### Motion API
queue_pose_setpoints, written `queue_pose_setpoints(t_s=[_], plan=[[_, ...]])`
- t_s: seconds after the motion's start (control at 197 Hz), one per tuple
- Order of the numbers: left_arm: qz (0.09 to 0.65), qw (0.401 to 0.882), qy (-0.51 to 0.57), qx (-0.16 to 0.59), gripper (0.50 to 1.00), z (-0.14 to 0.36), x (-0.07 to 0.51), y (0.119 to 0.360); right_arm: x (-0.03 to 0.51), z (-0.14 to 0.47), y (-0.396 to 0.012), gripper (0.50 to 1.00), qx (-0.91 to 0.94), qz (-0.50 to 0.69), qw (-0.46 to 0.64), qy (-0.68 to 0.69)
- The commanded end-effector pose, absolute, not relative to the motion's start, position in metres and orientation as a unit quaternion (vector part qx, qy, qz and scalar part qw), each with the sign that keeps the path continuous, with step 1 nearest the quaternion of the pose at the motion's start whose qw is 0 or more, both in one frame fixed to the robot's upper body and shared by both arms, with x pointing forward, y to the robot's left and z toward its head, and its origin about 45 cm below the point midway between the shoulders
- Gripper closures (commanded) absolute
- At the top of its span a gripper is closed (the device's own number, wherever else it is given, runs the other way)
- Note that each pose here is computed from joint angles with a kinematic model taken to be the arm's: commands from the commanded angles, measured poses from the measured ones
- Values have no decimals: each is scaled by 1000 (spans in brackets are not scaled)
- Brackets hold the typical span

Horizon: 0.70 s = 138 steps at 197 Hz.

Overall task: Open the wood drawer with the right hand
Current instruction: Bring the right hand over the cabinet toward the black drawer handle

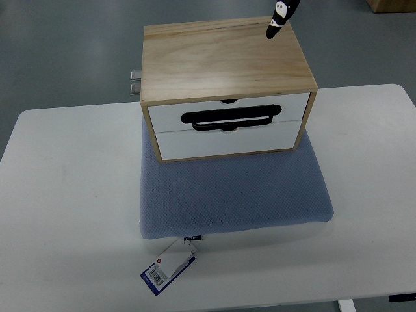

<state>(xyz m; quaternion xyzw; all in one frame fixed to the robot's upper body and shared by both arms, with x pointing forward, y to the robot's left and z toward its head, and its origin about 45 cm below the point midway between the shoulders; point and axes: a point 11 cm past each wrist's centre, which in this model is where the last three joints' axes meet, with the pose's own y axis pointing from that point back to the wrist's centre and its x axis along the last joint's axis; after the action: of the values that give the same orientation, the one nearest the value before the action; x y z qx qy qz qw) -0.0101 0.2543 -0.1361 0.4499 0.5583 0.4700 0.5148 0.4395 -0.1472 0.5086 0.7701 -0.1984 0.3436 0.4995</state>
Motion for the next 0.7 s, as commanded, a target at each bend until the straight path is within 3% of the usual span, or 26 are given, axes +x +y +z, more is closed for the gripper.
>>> queue_pose_setpoints(t_s=[0.0, 0.351, 0.463, 0.697], plan=[[471, 514, 558, 450, 500, -136, -10, 255, 437, 491, -140, 568, 785, 293, 510, -192], [473, 512, 558, 451, 500, -136, -10, 256, 394, 510, -107, 566, 791, 225, 541, -176], [473, 512, 558, 451, 500, -136, -10, 256, 362, 482, -94, 566, 795, 205, 559, -115], [473, 512, 556, 452, 500, -137, -10, 258, 363, 462, -76, 566, 783, 217, 569, -128]])
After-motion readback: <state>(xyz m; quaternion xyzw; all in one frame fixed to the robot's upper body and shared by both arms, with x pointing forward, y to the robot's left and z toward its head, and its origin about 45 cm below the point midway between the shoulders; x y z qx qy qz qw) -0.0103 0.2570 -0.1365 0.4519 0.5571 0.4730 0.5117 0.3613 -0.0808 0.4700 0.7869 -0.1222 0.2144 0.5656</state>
